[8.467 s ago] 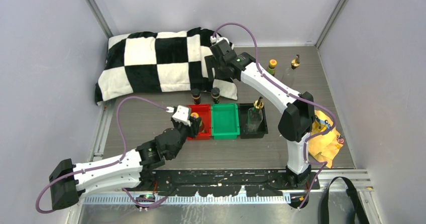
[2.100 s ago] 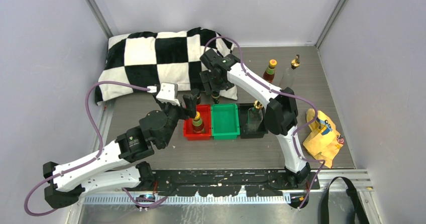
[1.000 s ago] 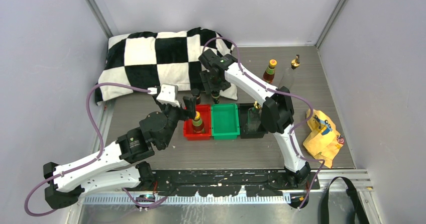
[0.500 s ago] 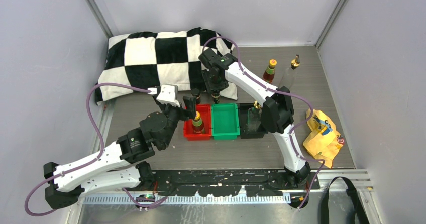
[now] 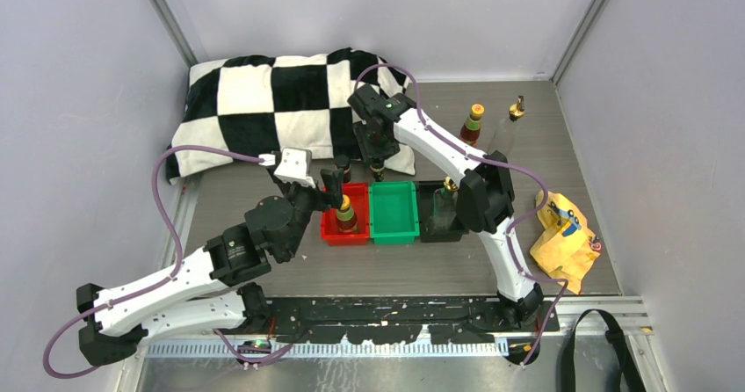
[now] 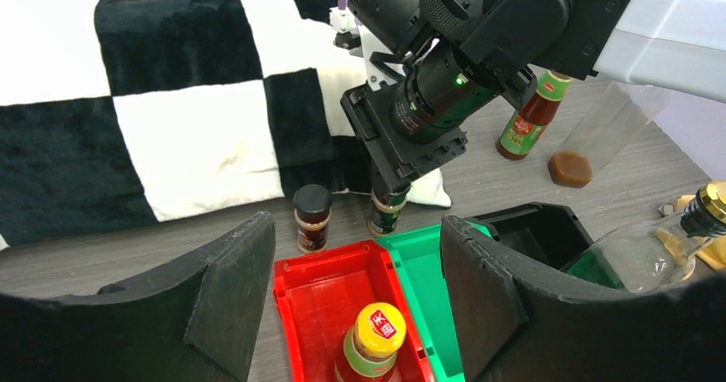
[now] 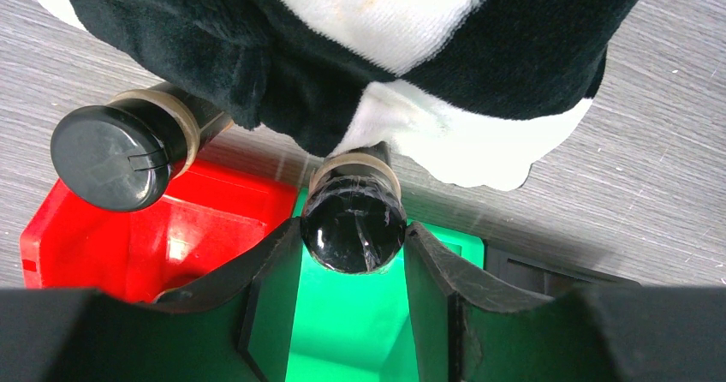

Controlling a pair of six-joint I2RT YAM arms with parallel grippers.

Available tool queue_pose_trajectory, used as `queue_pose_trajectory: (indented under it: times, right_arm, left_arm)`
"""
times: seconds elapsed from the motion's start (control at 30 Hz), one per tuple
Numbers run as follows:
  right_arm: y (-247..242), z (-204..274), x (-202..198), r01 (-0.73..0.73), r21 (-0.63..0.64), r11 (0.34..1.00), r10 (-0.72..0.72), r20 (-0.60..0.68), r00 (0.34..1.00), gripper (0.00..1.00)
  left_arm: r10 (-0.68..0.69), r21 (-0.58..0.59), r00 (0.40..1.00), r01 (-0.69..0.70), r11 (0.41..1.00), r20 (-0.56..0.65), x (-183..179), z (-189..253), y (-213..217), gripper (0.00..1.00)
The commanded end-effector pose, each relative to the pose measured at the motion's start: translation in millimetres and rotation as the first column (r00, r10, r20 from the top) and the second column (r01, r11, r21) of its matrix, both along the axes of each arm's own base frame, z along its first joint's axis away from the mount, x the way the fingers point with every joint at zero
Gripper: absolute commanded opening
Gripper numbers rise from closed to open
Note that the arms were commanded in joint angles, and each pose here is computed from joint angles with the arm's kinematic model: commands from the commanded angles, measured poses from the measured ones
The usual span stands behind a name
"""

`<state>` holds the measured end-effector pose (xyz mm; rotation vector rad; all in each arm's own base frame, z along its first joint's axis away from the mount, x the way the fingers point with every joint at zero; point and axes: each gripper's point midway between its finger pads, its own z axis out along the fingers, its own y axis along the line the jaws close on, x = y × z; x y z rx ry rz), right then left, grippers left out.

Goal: Organize the condiment bottles
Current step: Pick up the bottle from the center of the board.

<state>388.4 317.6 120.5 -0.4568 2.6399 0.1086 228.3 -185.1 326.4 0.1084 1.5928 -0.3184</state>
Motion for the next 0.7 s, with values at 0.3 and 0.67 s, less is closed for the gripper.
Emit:
queue_pose_trajectory:
  times: [0.3, 0.67]
  right_arm:
    - [-0.6, 54.1, 5.3, -0.012, 0.068, 0.998, 0.005, 0.107, 0.994, 0.01]
    - [-3.9, 70.1, 3.5, -0.027, 0.075, 0.997, 0.017, 0.133, 0.991, 0.01]
  left_arm:
    - [0.031, -0.045, 0.999, -0.03, 0.999, 0.018, 0.9, 10.3, 5.4, 0.71]
    - [0.036, -0.037, 0.999, -0.036, 0.999, 0.013, 1.9, 10.1, 4.6, 0.71]
